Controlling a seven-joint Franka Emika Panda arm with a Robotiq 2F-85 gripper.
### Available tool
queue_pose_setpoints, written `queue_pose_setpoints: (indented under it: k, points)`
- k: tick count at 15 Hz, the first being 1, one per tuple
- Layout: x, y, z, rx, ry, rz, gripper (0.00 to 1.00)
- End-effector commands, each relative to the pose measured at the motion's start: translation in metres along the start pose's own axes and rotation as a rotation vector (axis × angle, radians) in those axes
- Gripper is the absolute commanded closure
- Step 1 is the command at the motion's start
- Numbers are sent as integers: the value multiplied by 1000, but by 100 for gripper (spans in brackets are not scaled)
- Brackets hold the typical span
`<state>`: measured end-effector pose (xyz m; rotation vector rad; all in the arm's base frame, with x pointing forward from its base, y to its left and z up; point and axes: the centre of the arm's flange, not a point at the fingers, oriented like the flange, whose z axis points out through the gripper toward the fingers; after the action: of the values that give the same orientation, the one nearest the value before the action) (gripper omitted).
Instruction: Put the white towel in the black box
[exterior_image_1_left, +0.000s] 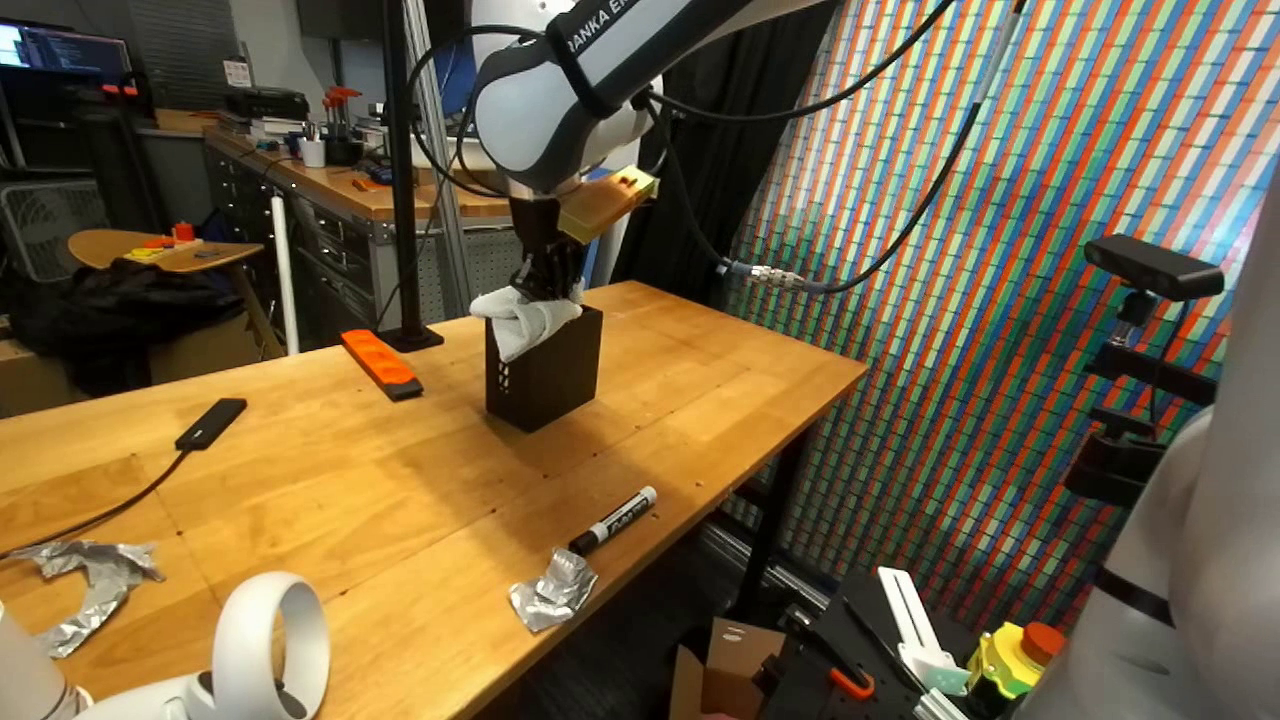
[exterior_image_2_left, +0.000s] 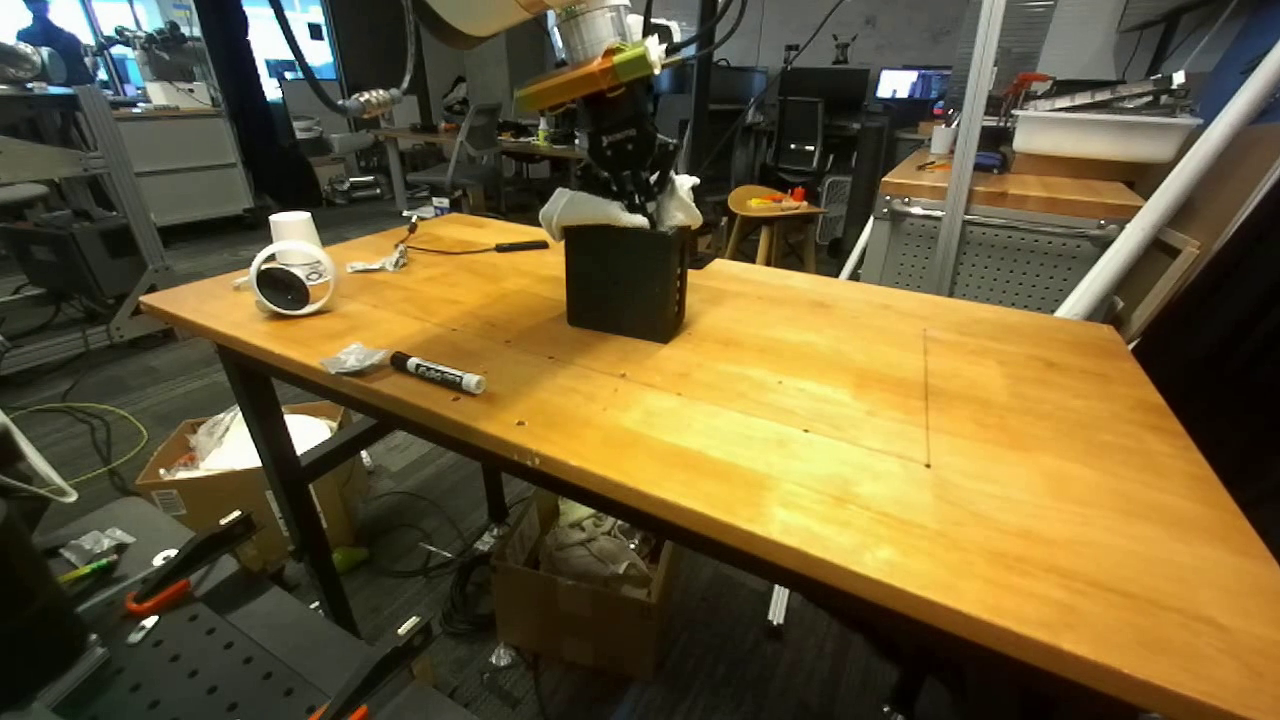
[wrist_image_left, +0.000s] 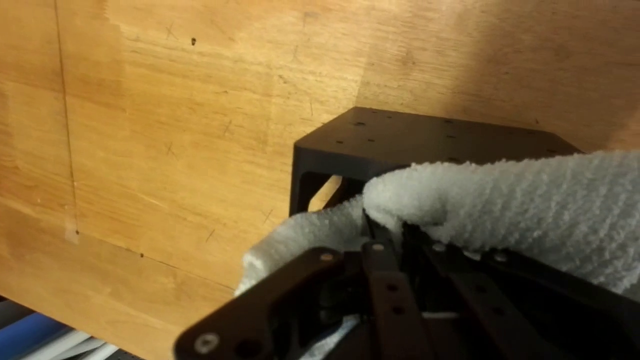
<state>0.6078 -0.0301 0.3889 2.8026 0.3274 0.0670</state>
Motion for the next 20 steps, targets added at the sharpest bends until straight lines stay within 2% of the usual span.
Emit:
queue_pose_setpoints:
  k: [1,5,8,13,14,16,20]
  points:
    - [-3,-28,31,64,-65,-27,91]
    - [-12,-44,66,139,-130,-39,90]
    - [-23,-43,79,217,-167,-22,91]
    - [-33,-16,60,276,-155,25,88]
    - [-36,-12,50,271,-139,41,63]
    - [-44,-5,33,268,-115,67,59]
    - [-61,-4,-5,264,-67,105,31]
